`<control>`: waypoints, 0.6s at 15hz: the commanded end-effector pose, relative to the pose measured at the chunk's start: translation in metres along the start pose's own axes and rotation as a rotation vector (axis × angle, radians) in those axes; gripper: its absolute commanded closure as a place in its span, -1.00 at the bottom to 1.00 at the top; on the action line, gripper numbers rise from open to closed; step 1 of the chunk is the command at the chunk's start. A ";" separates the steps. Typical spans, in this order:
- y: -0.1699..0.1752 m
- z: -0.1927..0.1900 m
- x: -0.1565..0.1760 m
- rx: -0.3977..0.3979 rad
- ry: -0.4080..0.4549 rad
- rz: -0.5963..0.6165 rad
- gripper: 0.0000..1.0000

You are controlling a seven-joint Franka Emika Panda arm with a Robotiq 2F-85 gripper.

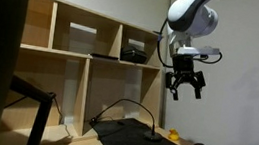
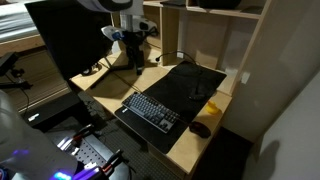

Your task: Press the button in the top right corner of the keyboard

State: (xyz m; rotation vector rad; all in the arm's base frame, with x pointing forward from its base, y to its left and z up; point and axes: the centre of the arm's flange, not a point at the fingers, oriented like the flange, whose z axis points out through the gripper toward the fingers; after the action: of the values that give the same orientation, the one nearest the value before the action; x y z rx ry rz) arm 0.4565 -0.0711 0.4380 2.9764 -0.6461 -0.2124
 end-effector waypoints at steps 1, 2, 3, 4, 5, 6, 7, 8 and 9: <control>0.038 0.039 0.084 0.045 -0.007 0.200 -1.00; 0.051 0.046 0.105 0.055 -0.012 0.257 -1.00; 0.044 0.038 0.055 0.030 0.002 0.172 -1.00; 0.056 0.048 0.072 0.035 -0.006 0.211 -1.00; 0.062 0.054 0.083 0.036 -0.014 0.231 -1.00; 0.063 0.058 0.090 0.034 -0.018 0.240 -1.00; 0.061 0.058 0.093 0.034 -0.018 0.243 -1.00; 0.059 0.057 0.094 0.034 -0.015 0.245 -1.00; 0.055 0.068 0.103 0.034 -0.026 0.278 -1.00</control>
State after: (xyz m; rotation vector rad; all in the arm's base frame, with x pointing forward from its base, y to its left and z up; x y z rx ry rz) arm 0.5092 -0.1656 0.3783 2.8925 -1.0141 -0.2044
